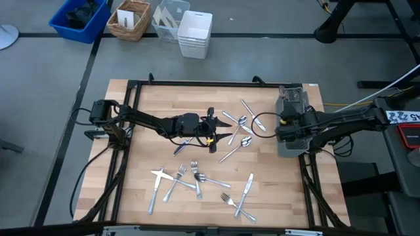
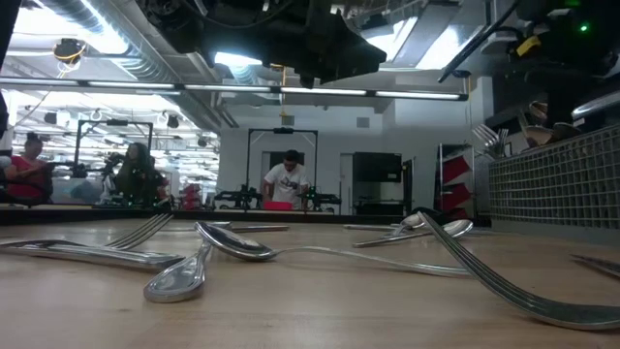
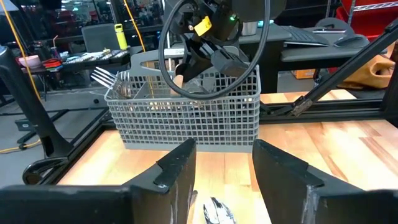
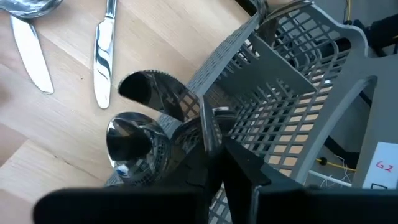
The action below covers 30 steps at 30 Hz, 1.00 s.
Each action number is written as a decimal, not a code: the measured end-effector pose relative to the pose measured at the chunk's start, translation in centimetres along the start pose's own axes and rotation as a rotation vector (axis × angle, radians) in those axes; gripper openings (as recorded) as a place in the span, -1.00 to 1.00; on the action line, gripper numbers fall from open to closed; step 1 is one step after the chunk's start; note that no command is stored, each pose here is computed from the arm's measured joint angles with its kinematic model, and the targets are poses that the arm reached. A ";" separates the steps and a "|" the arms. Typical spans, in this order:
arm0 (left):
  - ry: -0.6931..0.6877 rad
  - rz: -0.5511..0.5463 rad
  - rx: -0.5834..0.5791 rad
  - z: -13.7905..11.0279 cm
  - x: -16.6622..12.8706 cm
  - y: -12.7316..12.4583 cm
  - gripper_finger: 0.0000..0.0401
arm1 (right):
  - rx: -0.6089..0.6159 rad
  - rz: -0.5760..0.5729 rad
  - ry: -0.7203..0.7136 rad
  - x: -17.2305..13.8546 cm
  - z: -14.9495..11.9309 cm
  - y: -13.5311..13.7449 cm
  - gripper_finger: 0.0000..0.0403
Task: Sort silverware
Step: Put the spoon into the right section of the utensil holder, then put the bottom spoon into the bottom section of the utensil holder
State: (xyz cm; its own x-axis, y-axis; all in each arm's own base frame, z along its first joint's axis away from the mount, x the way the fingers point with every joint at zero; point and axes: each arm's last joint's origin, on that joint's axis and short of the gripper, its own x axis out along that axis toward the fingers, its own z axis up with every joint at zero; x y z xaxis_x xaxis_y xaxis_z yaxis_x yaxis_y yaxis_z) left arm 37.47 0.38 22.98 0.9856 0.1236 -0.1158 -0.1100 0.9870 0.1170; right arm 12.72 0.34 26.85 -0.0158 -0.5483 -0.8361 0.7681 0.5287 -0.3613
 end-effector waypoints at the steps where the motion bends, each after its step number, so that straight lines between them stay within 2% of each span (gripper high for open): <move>1: 0.000 0.000 0.000 0.0 0.0 0.0 -0.25 | 0.000 0.006 0.013 0.0 0.0 0.0 -0.78; 8: 0.005 0.000 0.001 0.0 0.0 0.0 -0.25 | 0.000 0.007 0.016 0.0 0.0 0.0 -0.39; 12: 0.006 -0.001 0.001 -0.1 0.0 0.0 -0.25 | -0.001 0.018 0.036 0.0 -0.1 0.1 -0.26; 19: 0.075 -0.002 -0.036 -0.7 0.0 0.1 -0.25 | -0.008 0.086 0.112 -0.7 0.0 0.0 -0.27; 28: 0.311 0.044 -0.175 -3.1 -0.3 1.4 -0.25 | -0.011 0.153 -0.060 -3.7 2.2 -0.8 -0.27; 30: 0.380 0.054 -0.194 -3.8 -0.5 1.6 -0.25 | -0.050 0.198 -0.100 -4.2 2.6 -0.6 -0.27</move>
State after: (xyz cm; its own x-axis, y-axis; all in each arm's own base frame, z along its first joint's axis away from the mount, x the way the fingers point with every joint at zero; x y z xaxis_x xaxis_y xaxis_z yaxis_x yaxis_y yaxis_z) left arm 36.29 2.28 19.50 0.8643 0.1691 -0.4738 -0.2184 0.9745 -0.0507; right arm 14.03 0.62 31.67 0.1973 -0.4907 -0.8487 0.7174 0.6622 -0.2161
